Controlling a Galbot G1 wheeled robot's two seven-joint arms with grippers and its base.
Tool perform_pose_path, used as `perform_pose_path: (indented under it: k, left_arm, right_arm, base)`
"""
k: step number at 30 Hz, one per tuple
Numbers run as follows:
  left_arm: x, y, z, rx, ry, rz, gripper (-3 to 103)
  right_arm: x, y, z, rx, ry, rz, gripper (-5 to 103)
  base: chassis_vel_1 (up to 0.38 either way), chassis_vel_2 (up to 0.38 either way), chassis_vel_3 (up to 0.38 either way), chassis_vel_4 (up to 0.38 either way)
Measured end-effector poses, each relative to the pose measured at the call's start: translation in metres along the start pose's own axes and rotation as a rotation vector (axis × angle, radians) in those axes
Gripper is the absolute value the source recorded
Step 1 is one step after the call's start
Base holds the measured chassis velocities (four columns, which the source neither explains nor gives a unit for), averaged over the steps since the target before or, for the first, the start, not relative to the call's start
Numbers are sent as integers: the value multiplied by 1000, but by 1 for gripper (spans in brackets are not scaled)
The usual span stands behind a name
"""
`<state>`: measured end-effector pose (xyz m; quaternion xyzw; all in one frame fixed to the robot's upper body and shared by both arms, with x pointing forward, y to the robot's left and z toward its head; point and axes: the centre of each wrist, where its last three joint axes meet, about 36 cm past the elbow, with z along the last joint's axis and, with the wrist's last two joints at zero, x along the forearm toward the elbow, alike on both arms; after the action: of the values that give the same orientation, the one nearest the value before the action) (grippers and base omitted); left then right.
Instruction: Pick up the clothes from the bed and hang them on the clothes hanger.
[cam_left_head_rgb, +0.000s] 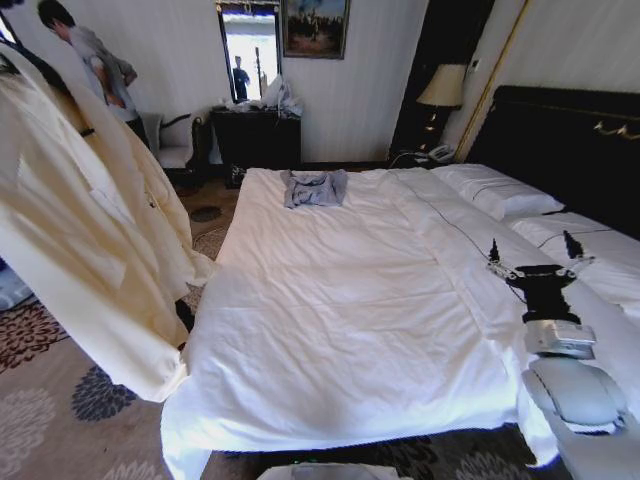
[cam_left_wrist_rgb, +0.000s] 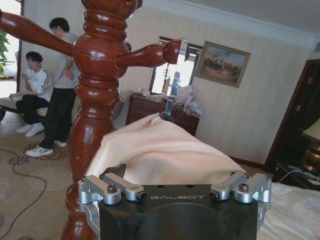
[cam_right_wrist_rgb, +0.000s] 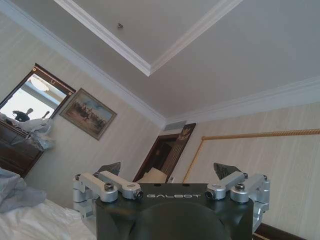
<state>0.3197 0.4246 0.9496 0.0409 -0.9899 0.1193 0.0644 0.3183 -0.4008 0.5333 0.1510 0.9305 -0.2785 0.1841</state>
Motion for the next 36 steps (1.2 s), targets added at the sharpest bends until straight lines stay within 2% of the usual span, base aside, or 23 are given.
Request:
perform_pose_path:
  k: [4, 11, 21, 22, 25, 28, 32, 36]
  left_arm:
    - [9, -4, -5, 22, 13, 8, 100]
    - [22, -10, -12, 21, -7, 13, 100]
    - [32, -18, -10, 36, 37, -7, 100]
    - [36, -19, -11, 55, 65, -22, 100]
    - [51, -23, -13, 99, 160, -5, 100]
    - [58, -23, -14, 99, 144, -9, 100]
    - [74, -31, -22, 90, 136, 24, 100]
    - [95, -43, -26, 57, 98, 51, 100]
  right_arm:
    - [0, 0, 2, 0, 5, 3, 100]
    - [-2, 3, 3, -6, 4, 6, 100]
    - [-1, 2, 0, -8, 0, 6, 100]
    - [-1, 2, 0, -8, 1, 7, 100]
    - [-1, 3, 0, -10, 1, 7, 100]
    - [-1, 5, -1, -16, -1, 4, 100]
    - [-3, 8, -2, -23, -3, 1, 100]
    - [-3, 9, -3, -24, -3, 1, 100]
  base:
    - [0, 0, 0, 0]
    - [0, 0, 0, 0]
    - [0, 0, 0, 0]
    - [0, 0, 0, 0]
    - [0, 0, 0, 0]
    - [0, 0, 0, 0]
    - [0, 0, 0, 0]
    - [0, 0, 0, 0]
